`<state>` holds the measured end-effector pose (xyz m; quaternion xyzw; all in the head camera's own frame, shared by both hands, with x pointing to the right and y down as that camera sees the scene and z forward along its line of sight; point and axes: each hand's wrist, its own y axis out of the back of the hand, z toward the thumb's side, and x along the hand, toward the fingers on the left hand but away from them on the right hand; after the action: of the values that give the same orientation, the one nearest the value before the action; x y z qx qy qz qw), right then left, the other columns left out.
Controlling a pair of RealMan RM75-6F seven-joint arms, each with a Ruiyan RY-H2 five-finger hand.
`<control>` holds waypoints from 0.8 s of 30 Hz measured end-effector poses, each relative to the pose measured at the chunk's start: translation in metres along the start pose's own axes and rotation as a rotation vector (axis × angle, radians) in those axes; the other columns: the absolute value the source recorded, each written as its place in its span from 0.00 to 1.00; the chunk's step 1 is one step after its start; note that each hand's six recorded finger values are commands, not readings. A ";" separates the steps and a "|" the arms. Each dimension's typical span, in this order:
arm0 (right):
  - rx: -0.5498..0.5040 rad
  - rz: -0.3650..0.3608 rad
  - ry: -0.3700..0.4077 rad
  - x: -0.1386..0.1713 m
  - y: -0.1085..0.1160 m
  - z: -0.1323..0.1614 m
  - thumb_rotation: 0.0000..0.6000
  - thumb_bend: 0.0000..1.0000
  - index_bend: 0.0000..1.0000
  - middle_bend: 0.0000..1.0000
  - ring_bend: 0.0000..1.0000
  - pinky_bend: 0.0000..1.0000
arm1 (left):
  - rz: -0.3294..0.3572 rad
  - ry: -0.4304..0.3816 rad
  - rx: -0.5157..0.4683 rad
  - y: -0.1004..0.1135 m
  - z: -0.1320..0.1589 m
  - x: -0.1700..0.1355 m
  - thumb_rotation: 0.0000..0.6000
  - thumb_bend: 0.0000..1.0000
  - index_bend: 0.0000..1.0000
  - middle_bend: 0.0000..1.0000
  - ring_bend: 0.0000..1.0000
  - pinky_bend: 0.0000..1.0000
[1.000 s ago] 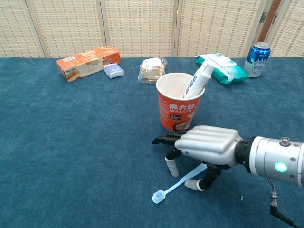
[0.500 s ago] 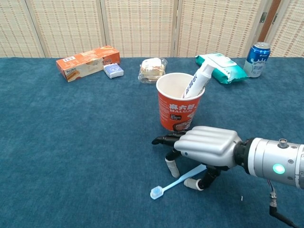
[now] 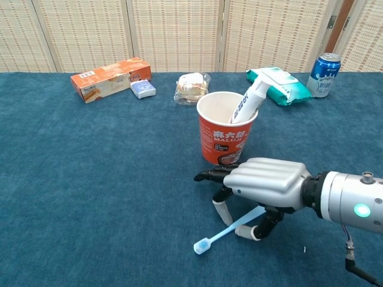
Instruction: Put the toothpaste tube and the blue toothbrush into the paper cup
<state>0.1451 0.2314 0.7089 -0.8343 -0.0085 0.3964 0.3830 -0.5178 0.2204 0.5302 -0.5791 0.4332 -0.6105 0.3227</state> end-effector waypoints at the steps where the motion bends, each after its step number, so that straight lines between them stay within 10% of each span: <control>1: -0.002 -0.002 0.001 0.001 0.001 0.000 1.00 0.30 0.59 0.02 0.00 0.12 | 0.000 0.000 0.000 0.000 0.000 0.000 1.00 0.52 0.32 0.16 0.08 0.16; 24: -0.081 -0.051 0.023 0.014 0.017 0.003 1.00 0.30 0.60 0.03 0.00 0.12 | -0.001 0.000 0.005 -0.001 0.000 0.000 1.00 0.52 0.32 0.16 0.08 0.16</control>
<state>0.1481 0.2255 0.6871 -0.8531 -0.0415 0.3762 0.3592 -0.5174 0.2207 0.5308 -0.5785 0.4314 -0.6119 0.3237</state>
